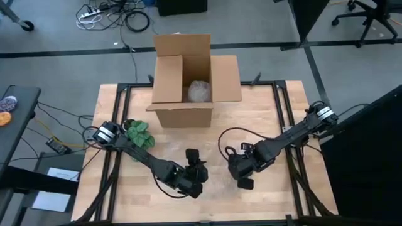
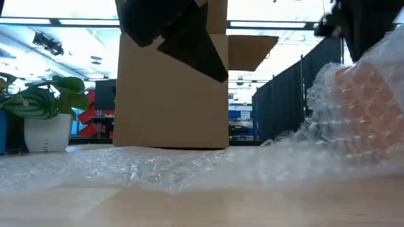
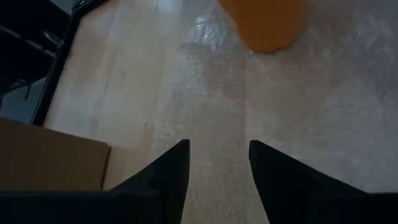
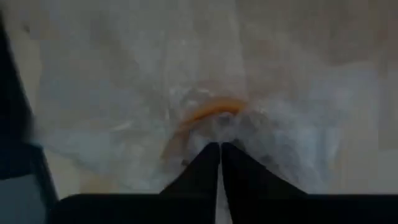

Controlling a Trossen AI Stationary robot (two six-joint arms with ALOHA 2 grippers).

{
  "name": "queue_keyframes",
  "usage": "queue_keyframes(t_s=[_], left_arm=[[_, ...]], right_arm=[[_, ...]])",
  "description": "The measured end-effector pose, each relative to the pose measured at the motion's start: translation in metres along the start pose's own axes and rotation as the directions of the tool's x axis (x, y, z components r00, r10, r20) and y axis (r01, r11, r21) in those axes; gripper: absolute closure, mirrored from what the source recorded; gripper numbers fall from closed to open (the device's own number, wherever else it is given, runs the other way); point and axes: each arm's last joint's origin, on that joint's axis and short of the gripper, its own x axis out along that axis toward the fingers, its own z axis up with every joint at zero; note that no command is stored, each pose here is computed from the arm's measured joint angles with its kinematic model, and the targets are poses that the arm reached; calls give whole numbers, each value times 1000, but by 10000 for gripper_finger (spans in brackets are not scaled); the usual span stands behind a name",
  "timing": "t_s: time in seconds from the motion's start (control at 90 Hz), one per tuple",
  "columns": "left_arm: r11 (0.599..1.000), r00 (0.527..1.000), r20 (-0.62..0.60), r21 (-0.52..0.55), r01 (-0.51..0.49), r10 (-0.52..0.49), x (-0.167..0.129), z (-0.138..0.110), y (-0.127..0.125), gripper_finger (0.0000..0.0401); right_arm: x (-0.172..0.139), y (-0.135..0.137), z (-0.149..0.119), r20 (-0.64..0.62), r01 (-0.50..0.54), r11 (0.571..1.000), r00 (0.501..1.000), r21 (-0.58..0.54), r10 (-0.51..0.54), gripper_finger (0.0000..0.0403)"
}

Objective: Wrap mug
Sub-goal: Wrap the orange mug with the bubble wrap

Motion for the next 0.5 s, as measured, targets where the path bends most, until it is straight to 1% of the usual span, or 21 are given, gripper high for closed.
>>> queue_keyframes(t_s=[0.144,0.222,0.367,0.5], left_arm=[[1000,1000,0,1,1,-1,-1,0,-1,249],[1000,1000,0,2,1,-1,-1,0,-1,249],[1000,1000,0,2,1,-1,-1,0,-1,249],[1000,1000,0,2,1,-1,-1,0,-1,249]], right_arm=[[-7,6,5,104,34,999,994,-5,-33,403],[0,5,3,114,56,998,992,-11,-54,403],[30,0,-9,89,66,998,994,9,-67,403],[65,-8,-26,38,18,999,999,33,-20,403]])
